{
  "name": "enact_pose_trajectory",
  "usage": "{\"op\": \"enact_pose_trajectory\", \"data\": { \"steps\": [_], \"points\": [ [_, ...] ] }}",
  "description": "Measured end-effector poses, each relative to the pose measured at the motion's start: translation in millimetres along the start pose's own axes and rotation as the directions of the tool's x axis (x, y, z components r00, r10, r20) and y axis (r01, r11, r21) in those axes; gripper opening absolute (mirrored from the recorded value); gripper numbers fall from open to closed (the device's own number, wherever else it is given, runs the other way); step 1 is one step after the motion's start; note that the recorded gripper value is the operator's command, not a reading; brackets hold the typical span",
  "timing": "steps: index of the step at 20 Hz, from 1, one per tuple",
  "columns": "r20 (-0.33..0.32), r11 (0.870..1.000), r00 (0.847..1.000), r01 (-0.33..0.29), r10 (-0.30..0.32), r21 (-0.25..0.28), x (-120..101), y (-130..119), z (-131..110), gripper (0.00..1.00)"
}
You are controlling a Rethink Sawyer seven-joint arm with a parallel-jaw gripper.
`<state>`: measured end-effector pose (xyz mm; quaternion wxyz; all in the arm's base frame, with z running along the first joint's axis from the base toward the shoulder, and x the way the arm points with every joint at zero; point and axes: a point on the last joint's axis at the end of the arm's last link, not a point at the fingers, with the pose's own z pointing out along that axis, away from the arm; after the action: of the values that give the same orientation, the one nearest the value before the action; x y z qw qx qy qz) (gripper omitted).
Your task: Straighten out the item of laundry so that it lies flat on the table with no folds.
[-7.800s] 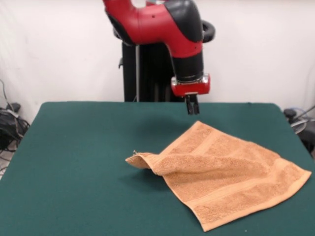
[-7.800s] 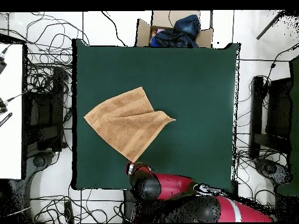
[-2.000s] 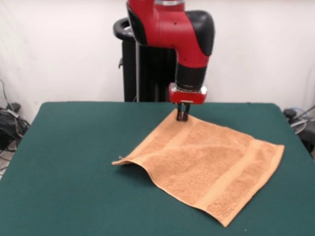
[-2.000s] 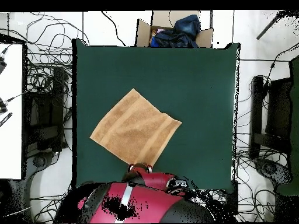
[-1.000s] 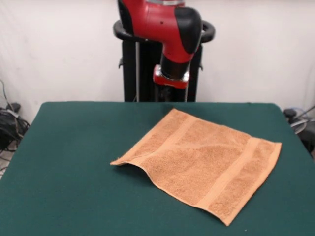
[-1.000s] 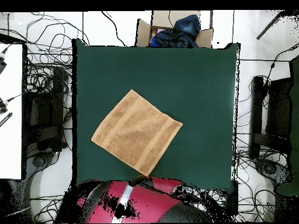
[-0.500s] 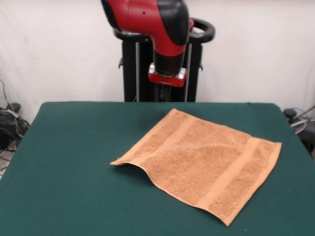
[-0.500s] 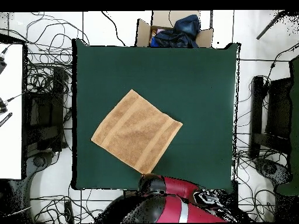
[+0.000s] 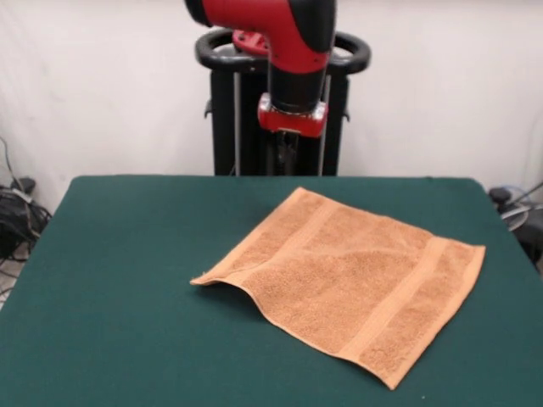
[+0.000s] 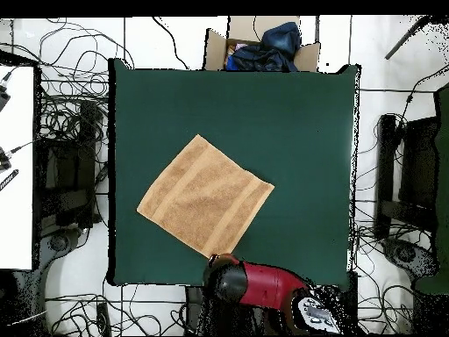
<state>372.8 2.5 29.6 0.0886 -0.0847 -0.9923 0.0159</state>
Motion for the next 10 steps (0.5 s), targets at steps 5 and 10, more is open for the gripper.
{"op": "enact_pose_trajectory", "data": {
  "steps": [5, 10],
  "points": [
    [0.053, 0.997, 0.998, -0.021, 0.025, -0.074, -20, 0, -6, 0.00],
    [0.158, 0.990, 0.986, -0.021, 0.043, -0.141, -41, 3, -3, 0.00]
  ]
}}
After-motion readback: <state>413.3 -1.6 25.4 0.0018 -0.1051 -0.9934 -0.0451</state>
